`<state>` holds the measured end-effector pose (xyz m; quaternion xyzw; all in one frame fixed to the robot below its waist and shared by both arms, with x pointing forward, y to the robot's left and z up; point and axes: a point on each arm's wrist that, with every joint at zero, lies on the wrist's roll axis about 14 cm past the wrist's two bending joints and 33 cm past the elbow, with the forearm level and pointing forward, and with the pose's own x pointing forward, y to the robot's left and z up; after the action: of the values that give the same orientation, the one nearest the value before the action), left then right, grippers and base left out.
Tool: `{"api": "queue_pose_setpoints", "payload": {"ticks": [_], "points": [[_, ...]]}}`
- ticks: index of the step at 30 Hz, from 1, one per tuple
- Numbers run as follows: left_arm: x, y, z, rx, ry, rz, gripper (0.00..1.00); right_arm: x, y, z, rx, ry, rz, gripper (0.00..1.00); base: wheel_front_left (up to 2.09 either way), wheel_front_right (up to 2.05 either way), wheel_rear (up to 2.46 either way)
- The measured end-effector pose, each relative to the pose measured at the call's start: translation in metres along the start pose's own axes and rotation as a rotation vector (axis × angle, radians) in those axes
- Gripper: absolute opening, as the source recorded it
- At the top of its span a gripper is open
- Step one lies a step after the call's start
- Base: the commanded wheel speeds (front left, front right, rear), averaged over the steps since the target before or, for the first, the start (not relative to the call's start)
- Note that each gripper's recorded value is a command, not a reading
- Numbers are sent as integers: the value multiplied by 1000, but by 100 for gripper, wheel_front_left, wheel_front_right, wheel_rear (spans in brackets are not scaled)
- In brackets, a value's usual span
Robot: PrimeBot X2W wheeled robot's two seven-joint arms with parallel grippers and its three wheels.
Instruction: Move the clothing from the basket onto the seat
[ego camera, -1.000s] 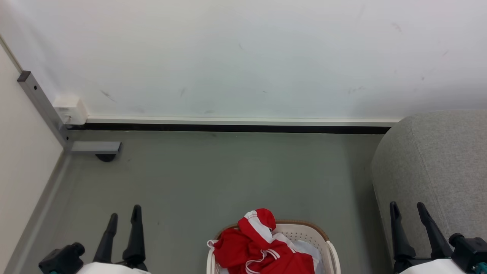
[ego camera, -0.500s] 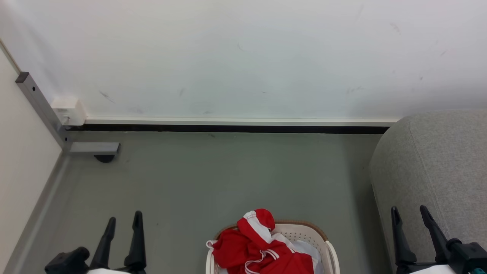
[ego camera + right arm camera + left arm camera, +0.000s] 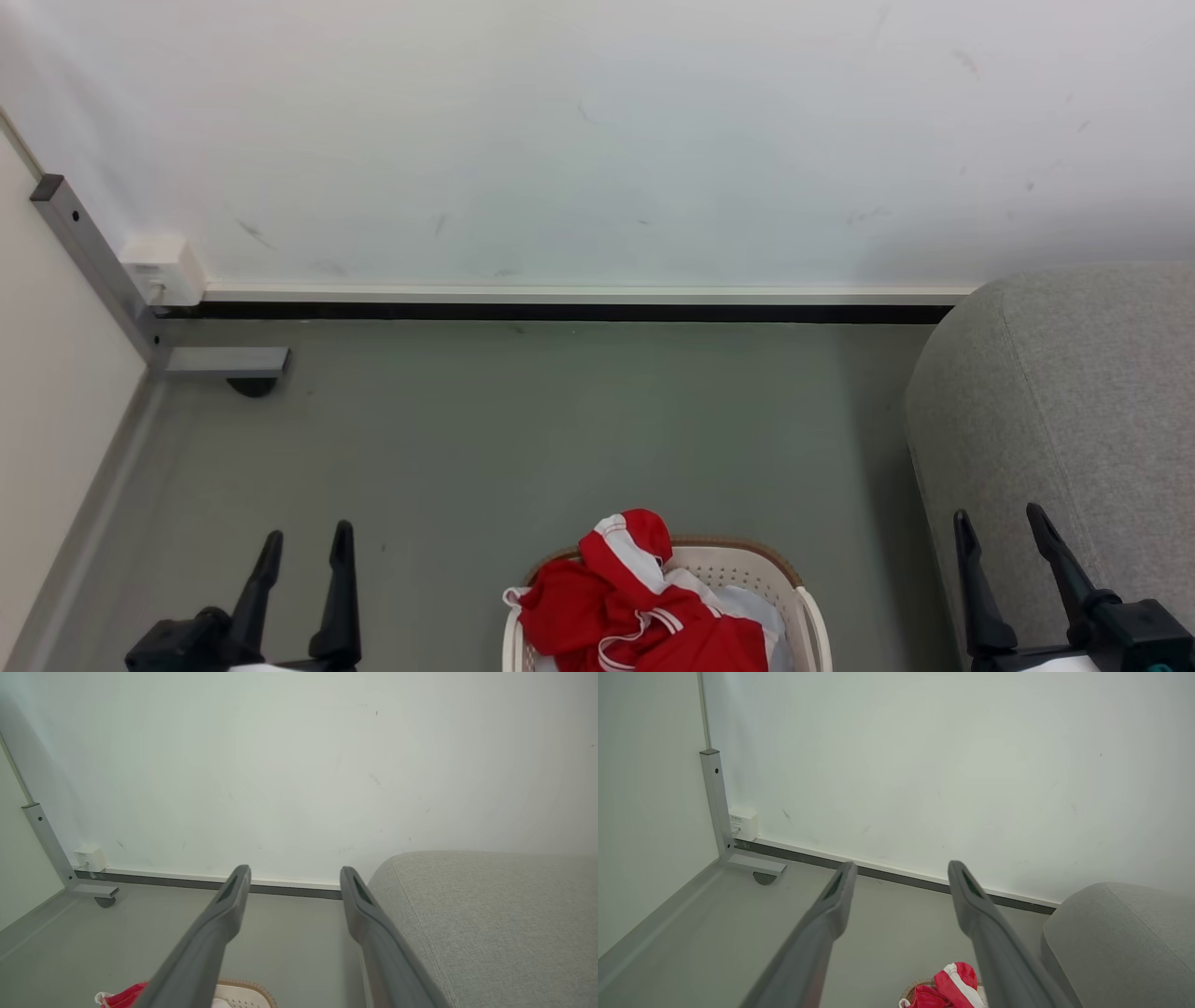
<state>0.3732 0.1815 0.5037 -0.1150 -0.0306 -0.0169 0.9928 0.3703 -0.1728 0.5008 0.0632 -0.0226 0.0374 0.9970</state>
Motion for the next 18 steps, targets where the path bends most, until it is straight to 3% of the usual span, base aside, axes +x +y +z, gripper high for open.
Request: {"api": "queue_pose_setpoints", "payload": {"ticks": [18], "points": [[0, -5, -3, 120, -4, -37, 100, -1, 1, -2, -86, -7, 17, 100, 0, 0, 0]]}}
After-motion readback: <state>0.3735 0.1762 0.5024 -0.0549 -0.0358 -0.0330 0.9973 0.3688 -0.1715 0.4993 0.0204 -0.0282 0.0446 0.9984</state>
